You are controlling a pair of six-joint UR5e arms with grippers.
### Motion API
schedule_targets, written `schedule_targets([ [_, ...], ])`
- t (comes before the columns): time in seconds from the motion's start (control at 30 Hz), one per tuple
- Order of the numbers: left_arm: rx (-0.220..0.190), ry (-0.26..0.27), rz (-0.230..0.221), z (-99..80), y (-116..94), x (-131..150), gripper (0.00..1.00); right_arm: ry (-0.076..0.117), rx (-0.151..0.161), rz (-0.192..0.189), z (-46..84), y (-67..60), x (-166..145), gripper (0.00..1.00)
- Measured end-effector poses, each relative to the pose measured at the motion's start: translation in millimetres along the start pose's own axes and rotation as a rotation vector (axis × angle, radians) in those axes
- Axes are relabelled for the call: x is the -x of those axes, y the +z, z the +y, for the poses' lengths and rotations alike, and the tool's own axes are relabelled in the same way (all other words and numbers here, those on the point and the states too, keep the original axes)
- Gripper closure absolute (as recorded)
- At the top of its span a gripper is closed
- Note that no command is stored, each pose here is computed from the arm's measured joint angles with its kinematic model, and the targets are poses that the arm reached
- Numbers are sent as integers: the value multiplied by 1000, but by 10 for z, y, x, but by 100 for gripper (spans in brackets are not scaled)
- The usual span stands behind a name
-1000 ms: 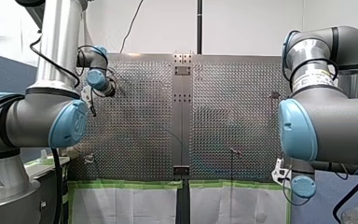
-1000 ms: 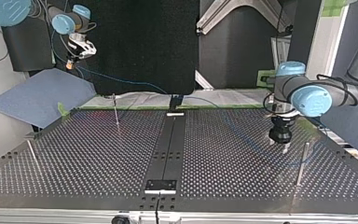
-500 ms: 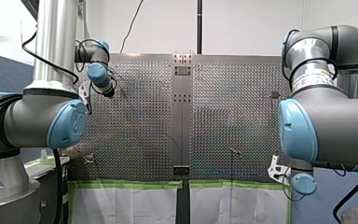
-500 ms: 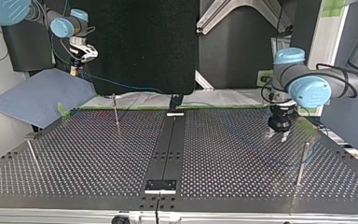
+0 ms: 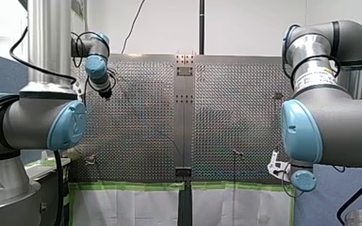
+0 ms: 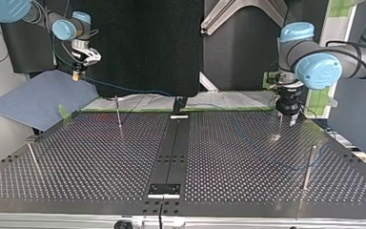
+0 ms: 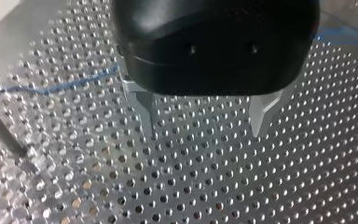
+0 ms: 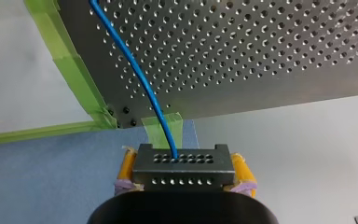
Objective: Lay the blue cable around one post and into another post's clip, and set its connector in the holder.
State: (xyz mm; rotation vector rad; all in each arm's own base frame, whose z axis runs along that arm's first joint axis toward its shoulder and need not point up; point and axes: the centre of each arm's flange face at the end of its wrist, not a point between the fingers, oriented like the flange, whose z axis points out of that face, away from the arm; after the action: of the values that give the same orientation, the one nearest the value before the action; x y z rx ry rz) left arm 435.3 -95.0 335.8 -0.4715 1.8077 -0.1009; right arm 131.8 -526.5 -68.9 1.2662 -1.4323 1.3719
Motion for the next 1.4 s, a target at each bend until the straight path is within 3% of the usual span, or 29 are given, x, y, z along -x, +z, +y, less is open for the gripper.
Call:
schedule_targets([
  [0.23,9,7,-15,-56,-249,192,0,11,-11,-1,-58,-7,12,100],
  [0.6,46,3,-123,-174,-644,845,0,26,-20,5,-100,-5,14,100],
  [0.8,11,-10,-160,-268,-868,1140,0,31,-21,5,-102,-5,13,100],
  [1.0,-52,-14,-189,-392,-1147,1438,0,36,-21,5,-103,-5,14,100],
  [1.17,-86,-9,-167,-468,-1171,1541,0,36,-21,5,-103,-5,13,100],
  [1.4,-116,4,-97,-553,-1025,1613,0,37,-20,2,-101,-8,16,100],
])
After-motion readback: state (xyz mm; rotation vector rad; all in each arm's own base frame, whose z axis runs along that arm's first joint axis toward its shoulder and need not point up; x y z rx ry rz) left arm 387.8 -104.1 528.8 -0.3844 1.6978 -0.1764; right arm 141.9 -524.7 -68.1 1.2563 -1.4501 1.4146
